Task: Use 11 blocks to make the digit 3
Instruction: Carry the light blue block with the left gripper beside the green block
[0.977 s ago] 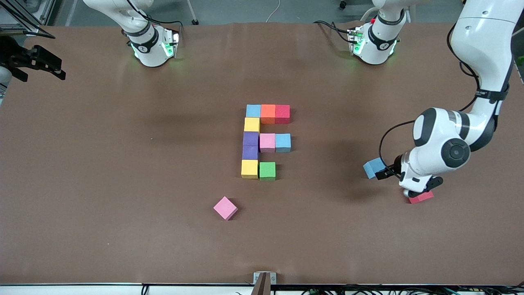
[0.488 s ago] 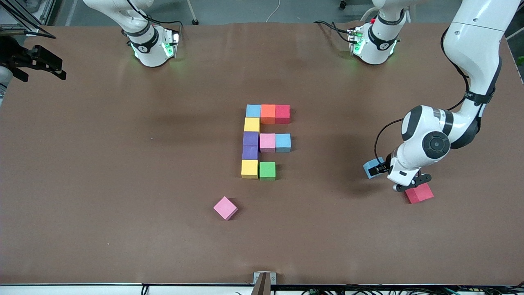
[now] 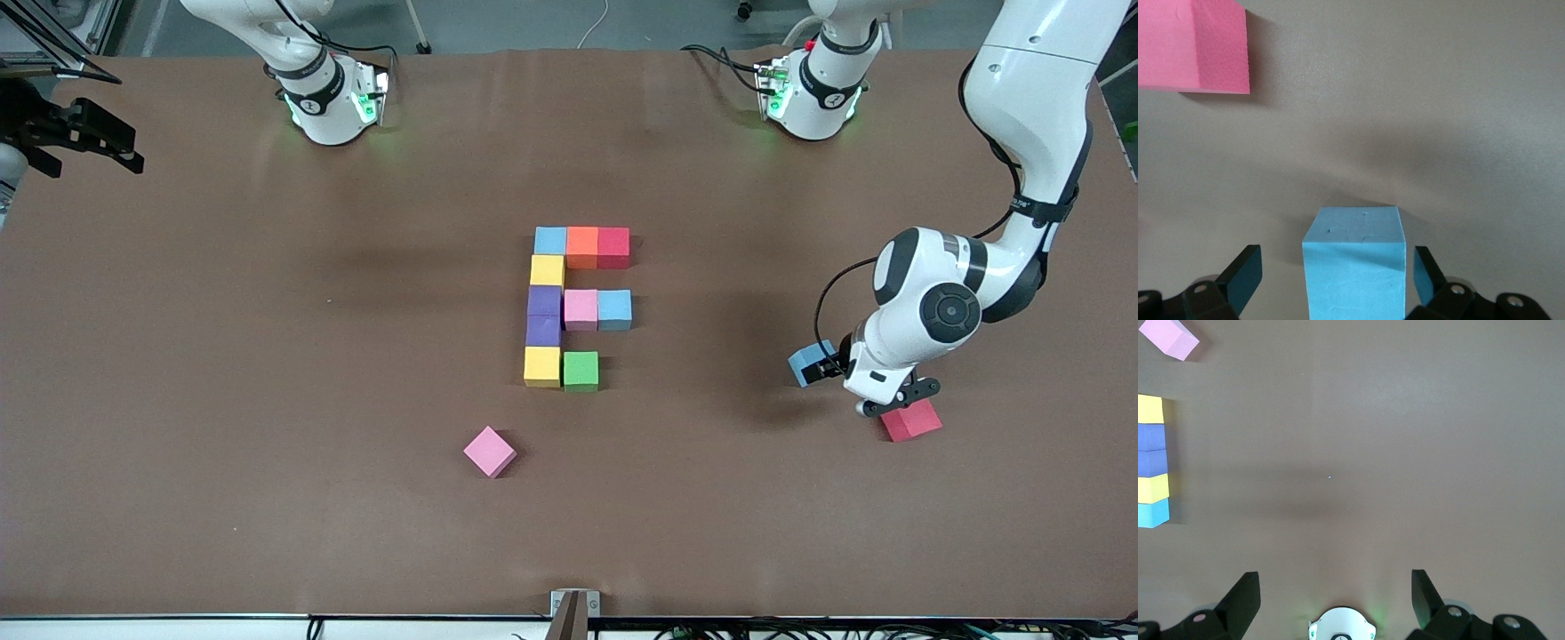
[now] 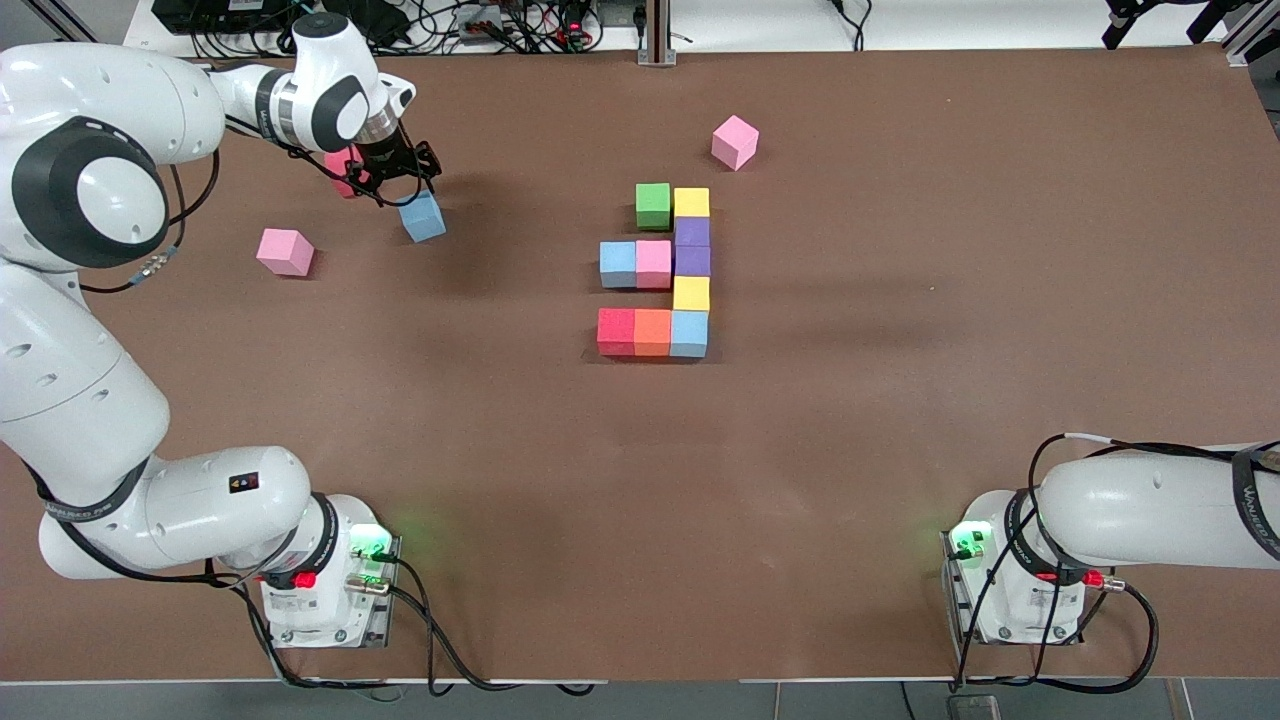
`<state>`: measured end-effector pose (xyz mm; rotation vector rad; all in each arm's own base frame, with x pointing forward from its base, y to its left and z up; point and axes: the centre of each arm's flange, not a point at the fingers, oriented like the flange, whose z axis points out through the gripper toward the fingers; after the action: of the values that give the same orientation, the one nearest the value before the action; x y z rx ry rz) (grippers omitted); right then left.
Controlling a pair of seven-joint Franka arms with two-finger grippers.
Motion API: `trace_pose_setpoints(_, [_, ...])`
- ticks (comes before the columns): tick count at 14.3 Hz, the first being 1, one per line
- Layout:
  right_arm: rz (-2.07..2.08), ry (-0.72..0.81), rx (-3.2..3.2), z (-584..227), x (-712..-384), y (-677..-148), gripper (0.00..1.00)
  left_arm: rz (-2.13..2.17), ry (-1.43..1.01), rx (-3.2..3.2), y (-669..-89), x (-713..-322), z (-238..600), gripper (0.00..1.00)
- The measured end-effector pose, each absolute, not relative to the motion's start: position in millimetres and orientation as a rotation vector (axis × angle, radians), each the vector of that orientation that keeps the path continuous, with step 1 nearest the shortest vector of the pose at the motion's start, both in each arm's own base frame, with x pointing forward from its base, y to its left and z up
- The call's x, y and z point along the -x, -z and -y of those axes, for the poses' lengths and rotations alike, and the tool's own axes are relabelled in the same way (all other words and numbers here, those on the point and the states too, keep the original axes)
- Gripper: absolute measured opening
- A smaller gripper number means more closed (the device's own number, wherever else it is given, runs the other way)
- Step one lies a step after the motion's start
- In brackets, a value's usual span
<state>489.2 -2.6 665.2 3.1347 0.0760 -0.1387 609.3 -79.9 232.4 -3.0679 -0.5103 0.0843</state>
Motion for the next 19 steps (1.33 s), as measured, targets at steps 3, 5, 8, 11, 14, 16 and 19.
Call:
trace_pose_setpoints(3, [-0.076, 0.139, -3.135, 2.6, -489.2, -665.2, 1.0, 0.543, -0.089, 3.065, -231.6, -607.4, 85.4, 1.0])
trace_pose_setpoints(5, [-0.076, 0.139, -3.135, 2.6, -489.2, -665.2, 1.0, 0.569, -0.096, 3.062, -227.2, -605.7, 87.7, 1.0])
trace_pose_setpoints(8, [-0.076, 0.139, -3.135, 2.5, -489.2, -665.2, 1.0, 0.575, -0.114, 3.066, -216.6, -603.7, 89.8, 0.98])
trace_pose_setpoints(11, [-0.076, 0.139, -3.135, 2.4, -489.2, -665.2, 1.0, 0.61, -0.125, 3.063, -209.5, -602.8, 91.2, 0.69])
trace_pose_setpoints(14, [-0.076, 0.139, -3.135, 2.7, -489.2, -665.2, 1.0, 0.657, -0.11, 3.06, -213.2, -602.9, 102.3, 0.61])
trace_pose_setpoints(16, [-0.075, 0.139, -3.135, 3.0, -489.2, -665.2, 1.0, 0.698, -0.088, 3.061, -219.4, -604.7, 119.7, 0.59])
trace_pose_setpoints(19, [-0.075, 0.139, -3.135, 3.1, -489.2, -665.2, 1.0, 0.797, -0.028, 3.058, -242.7, -617.8, 144.0, 0.59])
